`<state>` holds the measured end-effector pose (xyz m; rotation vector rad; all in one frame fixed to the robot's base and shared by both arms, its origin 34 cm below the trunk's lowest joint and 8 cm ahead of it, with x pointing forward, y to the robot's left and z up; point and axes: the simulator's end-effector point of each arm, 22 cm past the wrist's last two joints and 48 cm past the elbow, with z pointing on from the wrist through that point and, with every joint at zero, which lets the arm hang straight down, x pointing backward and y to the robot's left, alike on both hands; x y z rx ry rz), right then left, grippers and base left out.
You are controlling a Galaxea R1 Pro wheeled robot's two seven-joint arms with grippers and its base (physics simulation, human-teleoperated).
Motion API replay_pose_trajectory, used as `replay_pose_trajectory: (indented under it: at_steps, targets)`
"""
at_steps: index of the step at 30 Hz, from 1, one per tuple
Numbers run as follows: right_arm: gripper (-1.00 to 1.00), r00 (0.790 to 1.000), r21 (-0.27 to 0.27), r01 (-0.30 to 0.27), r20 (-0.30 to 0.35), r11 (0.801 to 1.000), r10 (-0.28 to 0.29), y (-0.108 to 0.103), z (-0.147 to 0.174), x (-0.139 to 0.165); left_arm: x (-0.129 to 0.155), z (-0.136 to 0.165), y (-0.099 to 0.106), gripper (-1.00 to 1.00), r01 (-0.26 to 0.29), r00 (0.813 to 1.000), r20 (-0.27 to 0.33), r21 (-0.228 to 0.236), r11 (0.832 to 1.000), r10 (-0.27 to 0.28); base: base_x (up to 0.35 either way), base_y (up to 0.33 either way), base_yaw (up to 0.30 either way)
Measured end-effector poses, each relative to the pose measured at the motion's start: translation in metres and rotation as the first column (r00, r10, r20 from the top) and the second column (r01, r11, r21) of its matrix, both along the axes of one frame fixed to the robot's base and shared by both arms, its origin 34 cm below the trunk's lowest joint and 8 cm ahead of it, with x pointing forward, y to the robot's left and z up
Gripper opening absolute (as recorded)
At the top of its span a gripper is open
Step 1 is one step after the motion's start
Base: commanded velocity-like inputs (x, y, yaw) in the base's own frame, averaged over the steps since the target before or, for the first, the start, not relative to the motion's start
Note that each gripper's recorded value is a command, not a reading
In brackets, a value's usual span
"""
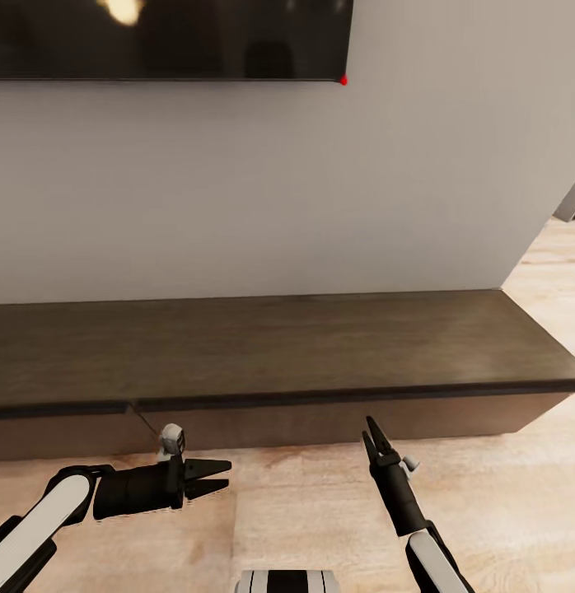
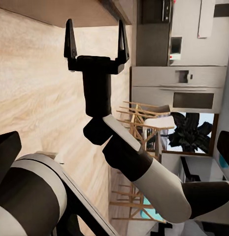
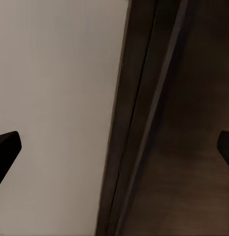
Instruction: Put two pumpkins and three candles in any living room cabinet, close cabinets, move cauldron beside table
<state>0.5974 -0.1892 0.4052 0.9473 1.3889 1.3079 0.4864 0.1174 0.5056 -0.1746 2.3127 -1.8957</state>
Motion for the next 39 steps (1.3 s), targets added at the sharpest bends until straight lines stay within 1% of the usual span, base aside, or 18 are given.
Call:
replay_pose_trajectory:
  at_steps: [3, 12, 27, 33, 39]
  targets:
    - [1.00, 1.000, 0.000, 0.000, 0.000, 1.000, 0.000, 0.0001, -0.0001, -0.0001, 0.0000, 0.0000, 0.0000, 1.00, 0.000, 1.000, 0.000, 0.000, 1.000, 0.000, 0.257, 0.000, 0.000]
    - [1.00, 1.000, -0.001, -0.001, -0.003, 1.000, 0.001, 0.0003, -0.0010, -0.0002, -0.0017, -0.0008, -0.0014, 1.00, 0.005, 1.000, -0.003, 0.000, 1.000, -0.005, 0.133, 0.000, 0.000]
    - [1.00, 1.000, -0.001, 0.001, -0.008, 1.000, -0.001, 0.0004, -0.0022, -0.0001, -0.0027, -0.0013, -0.0023, 1.00, 0.008, 1.000, -0.005, -0.001, 1.000, -0.008, 0.013, 0.000, 0.000]
    - [1.00, 1.000, -0.001, 0.001, -0.009, 1.000, -0.001, 0.0005, -0.0023, -0.0002, -0.0028, -0.0011, -0.0023, 1.00, 0.008, 1.000, -0.005, -0.001, 1.000, -0.008, 0.138, 0.000, 0.000]
    - [1.00, 1.000, -0.001, 0.002, -0.011, 1.000, -0.002, 0.0003, -0.0032, -0.0003, -0.0028, -0.0013, -0.0023, 1.00, 0.008, 1.000, -0.005, -0.001, 1.000, -0.008, 0.028, 0.000, 0.000]
